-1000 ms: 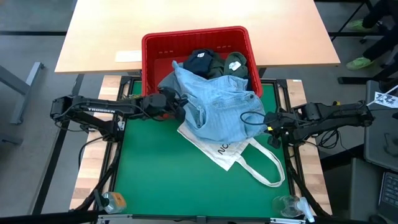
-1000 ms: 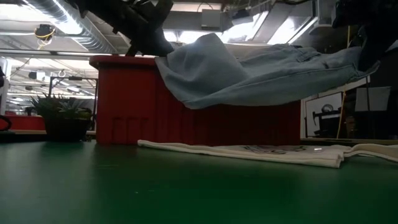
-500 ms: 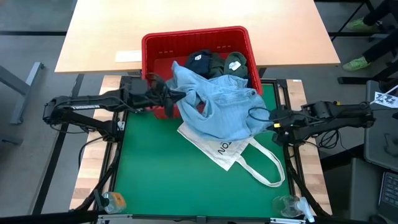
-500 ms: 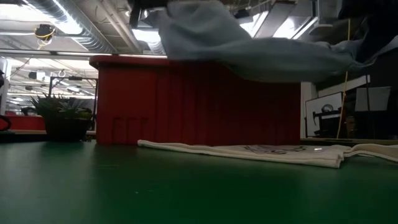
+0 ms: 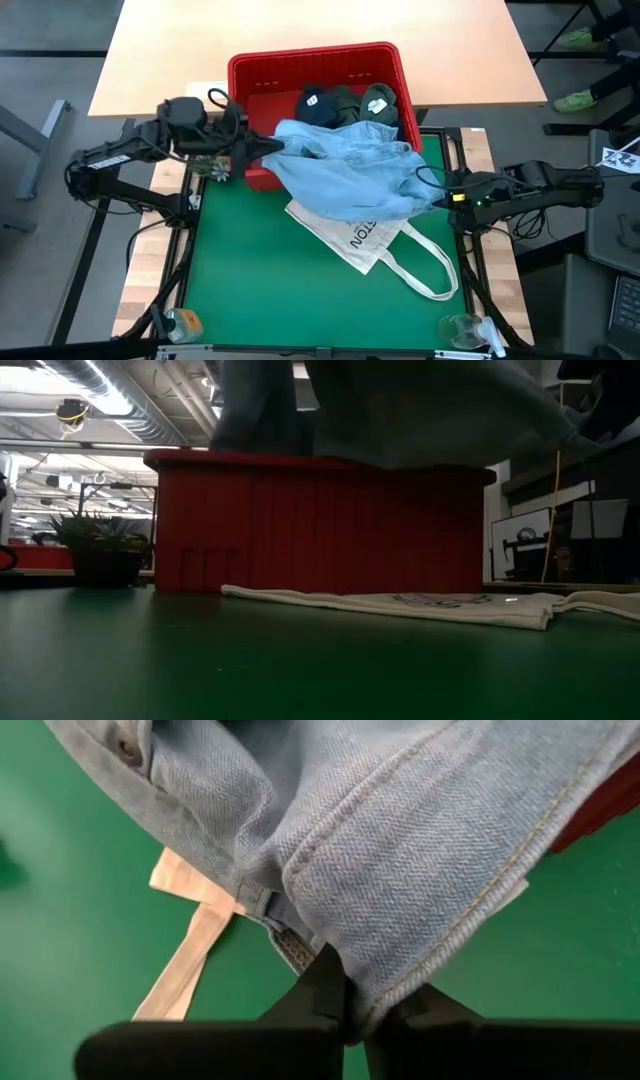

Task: Fold laundry
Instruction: Fold the light blue pants

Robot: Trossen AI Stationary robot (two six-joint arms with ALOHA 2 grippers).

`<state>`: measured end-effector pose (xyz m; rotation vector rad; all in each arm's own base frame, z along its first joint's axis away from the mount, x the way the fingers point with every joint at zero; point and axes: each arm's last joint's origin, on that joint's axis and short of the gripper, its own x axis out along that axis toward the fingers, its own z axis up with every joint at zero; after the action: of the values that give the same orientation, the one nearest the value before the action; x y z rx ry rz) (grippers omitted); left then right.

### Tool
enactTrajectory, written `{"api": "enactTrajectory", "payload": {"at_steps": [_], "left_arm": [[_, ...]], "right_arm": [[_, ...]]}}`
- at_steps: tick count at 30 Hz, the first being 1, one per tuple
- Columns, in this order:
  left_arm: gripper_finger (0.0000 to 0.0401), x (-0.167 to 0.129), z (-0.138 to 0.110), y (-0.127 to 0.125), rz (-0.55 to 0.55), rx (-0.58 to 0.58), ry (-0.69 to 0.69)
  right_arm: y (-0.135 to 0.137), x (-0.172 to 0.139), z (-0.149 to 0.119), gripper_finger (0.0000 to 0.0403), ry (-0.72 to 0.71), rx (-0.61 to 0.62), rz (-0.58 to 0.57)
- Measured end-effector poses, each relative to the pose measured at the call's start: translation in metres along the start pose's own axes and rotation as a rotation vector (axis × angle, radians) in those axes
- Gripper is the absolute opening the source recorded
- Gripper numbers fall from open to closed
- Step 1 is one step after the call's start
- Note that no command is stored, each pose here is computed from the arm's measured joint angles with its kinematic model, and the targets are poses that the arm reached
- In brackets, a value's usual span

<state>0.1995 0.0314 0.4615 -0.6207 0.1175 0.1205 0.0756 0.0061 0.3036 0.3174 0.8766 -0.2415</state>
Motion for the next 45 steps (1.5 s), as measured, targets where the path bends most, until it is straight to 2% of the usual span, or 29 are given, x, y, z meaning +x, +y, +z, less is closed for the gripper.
{"api": "enactTrajectory", "payload": {"at_steps": [6,9,11,18,26,35,45], "left_arm": [[0.0004,-0.011,0.005,-0.011,-0.134,-0.102,0.112],[0.0004,-0.012,0.002,-0.012,-0.204,-0.108,0.197],[0.0003,-0.011,-0.004,-0.013,-0.215,-0.115,0.257],[0.0008,0.012,-0.035,-0.017,-0.113,-0.125,0.469],[0.0009,0.056,-0.074,-0.03,-0.058,-0.083,0.623],[0.001,0.102,-0.12,-0.033,0.015,-0.048,0.775],[0.0011,0.144,-0.162,-0.019,0.146,0.024,0.861]], "right_arm": [[-0.002,-0.006,-0.001,0.0016,-0.048,0.009,0.026],[-0.002,-0.008,-0.001,0.0016,-0.086,0.016,0.047],[-0.002,-0.009,-0.001,0.0016,-0.094,0.018,0.052],[-0.003,-0.009,-0.004,0.0016,-0.05,0.011,0.057],[-0.007,-0.009,-0.012,0.0016,0.036,0.033,0.012],[-0.005,-0.008,-0.016,0.0016,0.129,0.056,0.116],[-0.005,-0.008,-0.016,0.0016,0.133,0.056,0.12]]}}
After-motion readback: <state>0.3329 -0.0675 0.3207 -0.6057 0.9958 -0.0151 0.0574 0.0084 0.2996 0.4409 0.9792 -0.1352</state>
